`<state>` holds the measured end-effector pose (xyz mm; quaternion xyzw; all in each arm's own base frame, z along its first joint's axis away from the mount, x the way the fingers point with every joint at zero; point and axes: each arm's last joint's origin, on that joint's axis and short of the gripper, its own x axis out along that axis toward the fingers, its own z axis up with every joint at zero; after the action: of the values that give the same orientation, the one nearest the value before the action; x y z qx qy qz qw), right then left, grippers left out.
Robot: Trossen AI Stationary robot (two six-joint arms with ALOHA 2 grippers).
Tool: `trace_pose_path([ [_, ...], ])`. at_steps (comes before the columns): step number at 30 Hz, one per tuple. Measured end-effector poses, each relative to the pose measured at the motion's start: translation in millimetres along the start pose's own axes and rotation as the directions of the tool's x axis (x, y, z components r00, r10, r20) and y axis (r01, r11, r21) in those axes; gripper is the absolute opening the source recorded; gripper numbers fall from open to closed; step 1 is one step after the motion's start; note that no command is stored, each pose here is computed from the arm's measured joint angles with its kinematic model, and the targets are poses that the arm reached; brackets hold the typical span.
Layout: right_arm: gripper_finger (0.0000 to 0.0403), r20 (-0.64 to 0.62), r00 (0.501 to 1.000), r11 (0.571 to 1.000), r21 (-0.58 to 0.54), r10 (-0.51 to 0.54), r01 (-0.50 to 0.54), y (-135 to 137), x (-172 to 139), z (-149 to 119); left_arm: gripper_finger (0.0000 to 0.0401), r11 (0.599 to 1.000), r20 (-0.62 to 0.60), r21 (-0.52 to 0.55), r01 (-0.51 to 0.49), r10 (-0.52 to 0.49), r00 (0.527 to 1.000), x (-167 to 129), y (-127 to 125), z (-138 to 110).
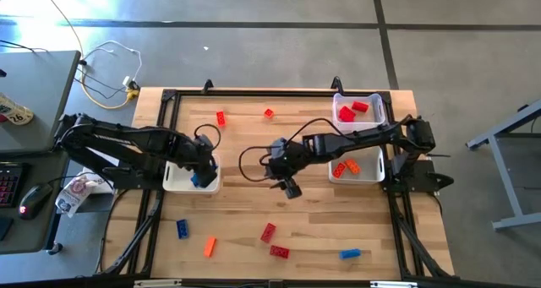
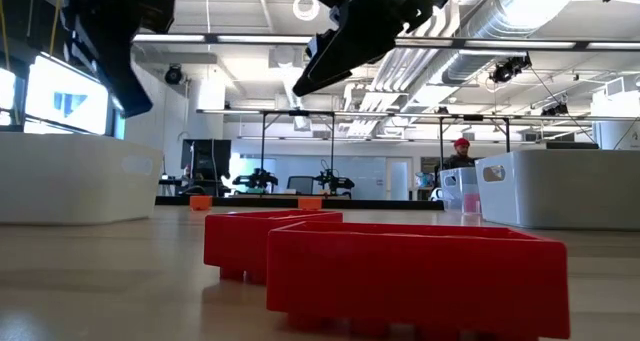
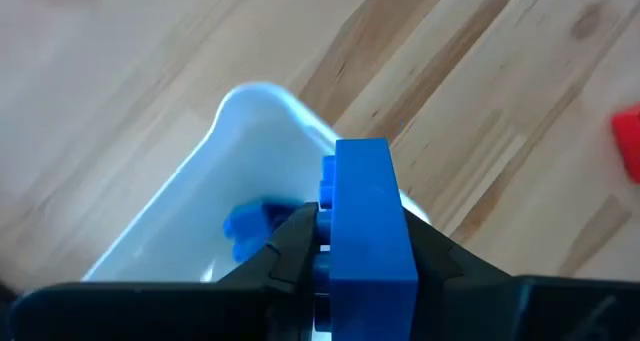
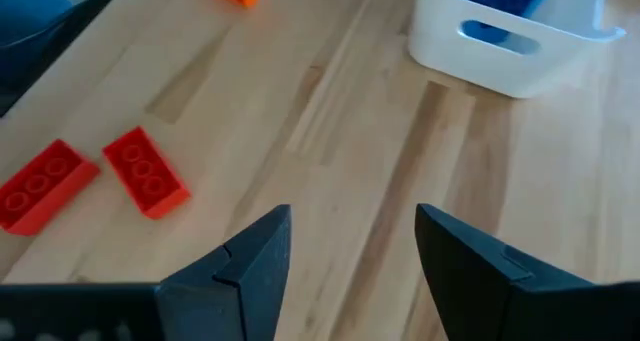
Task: Sort & place blocks by color
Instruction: Put the blue game piece into the white bin
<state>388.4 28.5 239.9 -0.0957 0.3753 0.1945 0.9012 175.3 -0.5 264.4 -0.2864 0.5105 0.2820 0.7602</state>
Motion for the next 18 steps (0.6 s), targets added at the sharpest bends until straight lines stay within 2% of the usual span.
trace_pose_path([
  [10, 0.0199, -0.011, 1.000, 1.000, -0.019, 0.010, -0.010, 25.4, 6.0, 6.4, 0.0072, 0.991, -0.059, -0.060, -0.121, 0.117, 0.991, 5.5, -2.2, -11.0],
  [18, 0.0199, -0.040, 0.998, 0.998, -0.002, -0.056, 0.056, 37.4, 8.6, 8.2, 0.0072, 0.983, -0.147, -0.019, -0.184, 0.179, 0.973, 21.9, -14.2, -15.7],
])
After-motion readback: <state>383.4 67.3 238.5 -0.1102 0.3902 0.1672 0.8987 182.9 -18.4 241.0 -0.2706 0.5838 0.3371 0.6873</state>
